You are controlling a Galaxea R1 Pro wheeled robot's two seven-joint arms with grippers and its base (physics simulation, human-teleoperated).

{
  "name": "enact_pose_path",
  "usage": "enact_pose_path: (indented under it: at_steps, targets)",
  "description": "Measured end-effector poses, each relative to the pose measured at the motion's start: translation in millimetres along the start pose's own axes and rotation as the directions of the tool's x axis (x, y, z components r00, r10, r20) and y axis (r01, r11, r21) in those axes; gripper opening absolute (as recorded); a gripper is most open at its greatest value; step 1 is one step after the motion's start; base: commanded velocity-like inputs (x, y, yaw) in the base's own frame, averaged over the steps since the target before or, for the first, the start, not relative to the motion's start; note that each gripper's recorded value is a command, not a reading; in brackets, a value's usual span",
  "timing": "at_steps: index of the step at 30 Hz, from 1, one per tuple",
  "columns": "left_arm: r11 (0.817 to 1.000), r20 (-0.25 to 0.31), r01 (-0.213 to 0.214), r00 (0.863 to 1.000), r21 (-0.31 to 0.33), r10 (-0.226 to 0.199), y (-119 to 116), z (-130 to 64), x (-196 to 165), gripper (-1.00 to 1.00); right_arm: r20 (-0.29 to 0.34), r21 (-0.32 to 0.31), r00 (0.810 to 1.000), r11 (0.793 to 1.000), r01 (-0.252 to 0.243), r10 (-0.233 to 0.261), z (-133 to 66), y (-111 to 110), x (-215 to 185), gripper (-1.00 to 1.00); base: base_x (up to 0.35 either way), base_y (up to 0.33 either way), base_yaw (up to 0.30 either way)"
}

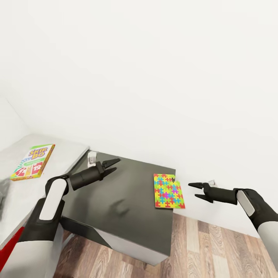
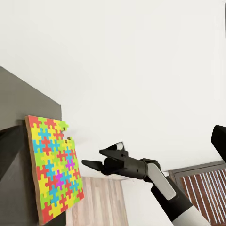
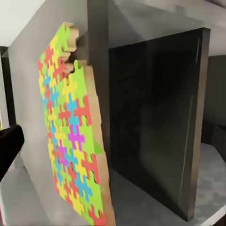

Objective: Put all the toys in the child's room - the three board games (two on the bed and one on the table), the two jigsaw puzzles on the table, and the tennis ball on the table - inside the toy box on the table in the child's room.

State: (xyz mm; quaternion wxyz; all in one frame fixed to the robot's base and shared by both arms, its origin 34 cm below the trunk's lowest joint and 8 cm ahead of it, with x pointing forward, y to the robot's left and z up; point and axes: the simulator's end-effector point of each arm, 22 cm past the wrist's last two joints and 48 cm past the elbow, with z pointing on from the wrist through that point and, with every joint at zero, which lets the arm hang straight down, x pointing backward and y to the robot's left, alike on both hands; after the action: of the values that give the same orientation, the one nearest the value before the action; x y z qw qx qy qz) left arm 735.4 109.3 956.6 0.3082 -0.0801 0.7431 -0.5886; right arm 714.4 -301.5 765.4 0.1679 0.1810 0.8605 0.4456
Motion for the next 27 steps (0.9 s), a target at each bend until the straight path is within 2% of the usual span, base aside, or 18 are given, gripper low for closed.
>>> enact_pose_path:
  at_steps: [10,27]
  targets:
    - [1.000,0.000,-0.001,1.000,0.000,0.001,-0.2,0.1,0.0,1.00,-0.001,0.017,1.000,1.000,0.000,0.000,1.8,-3.1,1.0,1.00,0.000,0.000,0.195]
    - [1.000,-0.007,-0.002,1.000,0.000,0.002,-1.3,3.3,3.0,1.00,-0.003,0.022,1.000,1.000,0.000,0.000,3.8,-3.6,2.3,1.00,0.000,0.000,0.039]
